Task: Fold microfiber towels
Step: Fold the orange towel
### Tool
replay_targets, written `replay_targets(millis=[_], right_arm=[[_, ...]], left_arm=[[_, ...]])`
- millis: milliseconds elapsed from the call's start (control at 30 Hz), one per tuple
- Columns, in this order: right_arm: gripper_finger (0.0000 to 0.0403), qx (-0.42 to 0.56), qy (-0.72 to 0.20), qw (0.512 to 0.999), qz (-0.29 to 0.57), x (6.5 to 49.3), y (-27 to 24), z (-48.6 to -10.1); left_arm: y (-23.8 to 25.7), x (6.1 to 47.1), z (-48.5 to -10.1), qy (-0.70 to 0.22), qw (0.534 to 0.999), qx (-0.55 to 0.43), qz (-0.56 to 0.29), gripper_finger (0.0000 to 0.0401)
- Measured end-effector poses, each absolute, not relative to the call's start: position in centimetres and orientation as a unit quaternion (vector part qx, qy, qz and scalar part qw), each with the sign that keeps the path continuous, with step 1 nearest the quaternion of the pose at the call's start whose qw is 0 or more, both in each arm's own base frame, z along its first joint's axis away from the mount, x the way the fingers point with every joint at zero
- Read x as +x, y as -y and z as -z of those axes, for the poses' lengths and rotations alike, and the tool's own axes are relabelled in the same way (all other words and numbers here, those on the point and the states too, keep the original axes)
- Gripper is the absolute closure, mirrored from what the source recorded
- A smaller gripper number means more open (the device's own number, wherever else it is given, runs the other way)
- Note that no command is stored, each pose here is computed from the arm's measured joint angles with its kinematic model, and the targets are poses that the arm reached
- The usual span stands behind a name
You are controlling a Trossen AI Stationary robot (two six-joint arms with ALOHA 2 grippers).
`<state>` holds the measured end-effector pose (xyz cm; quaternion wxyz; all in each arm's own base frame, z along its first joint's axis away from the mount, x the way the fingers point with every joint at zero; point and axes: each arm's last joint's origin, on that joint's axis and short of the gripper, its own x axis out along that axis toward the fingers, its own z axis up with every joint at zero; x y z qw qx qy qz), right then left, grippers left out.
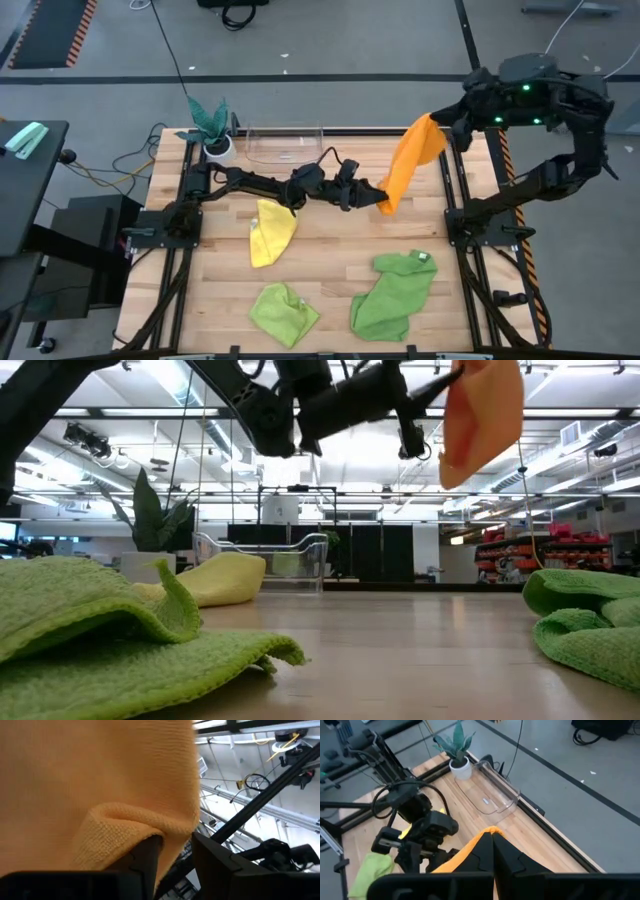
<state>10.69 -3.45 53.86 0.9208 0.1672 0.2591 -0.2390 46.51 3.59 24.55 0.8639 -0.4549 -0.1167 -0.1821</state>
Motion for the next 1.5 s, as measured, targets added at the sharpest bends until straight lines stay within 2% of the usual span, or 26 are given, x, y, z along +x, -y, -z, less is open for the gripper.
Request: replay_targets(millis=[133,600,1000,1167,1333,1500], right_arm=[[0.0403,0.17,-0.241,0.925,0.238,9.2,3.0,-54.2],[0.0403,0.184,-0.213,0.932,0.228,6.8,2.3,-54.5],[0.0403,0.22,-0.181,0.932,0.224,2.2,0.9,-53.4],[0.0403,0.228,-0.206,0.923,0.23,2.8,1.1,-51.7],[0.0403,0.207,-0.188,0.943,0.179,5.3,1.5,-51.4],[0.0403,0.177,-0.219,0.945,0.167,7.7,2.1,-51.3]], left_arm=[[-4.2,46.3,-25.2,0.101,0.881,-0.434,0.157,0.0287],[-7.0,46.3,-22.6,-0.023,0.906,-0.419,0.048,0.0294],[-8.7,46.0,-22.5,-0.019,0.911,-0.412,0.024,0.0294],[-9.4,45.9,-22.5,-0.016,0.91,-0.413,0.018,0.0294],[-9.2,45.9,-22.6,-0.015,0.91,-0.414,0.019,0.0294],[-8.5,46.1,-22.7,-0.007,0.912,-0.411,0.013,0.0294]])
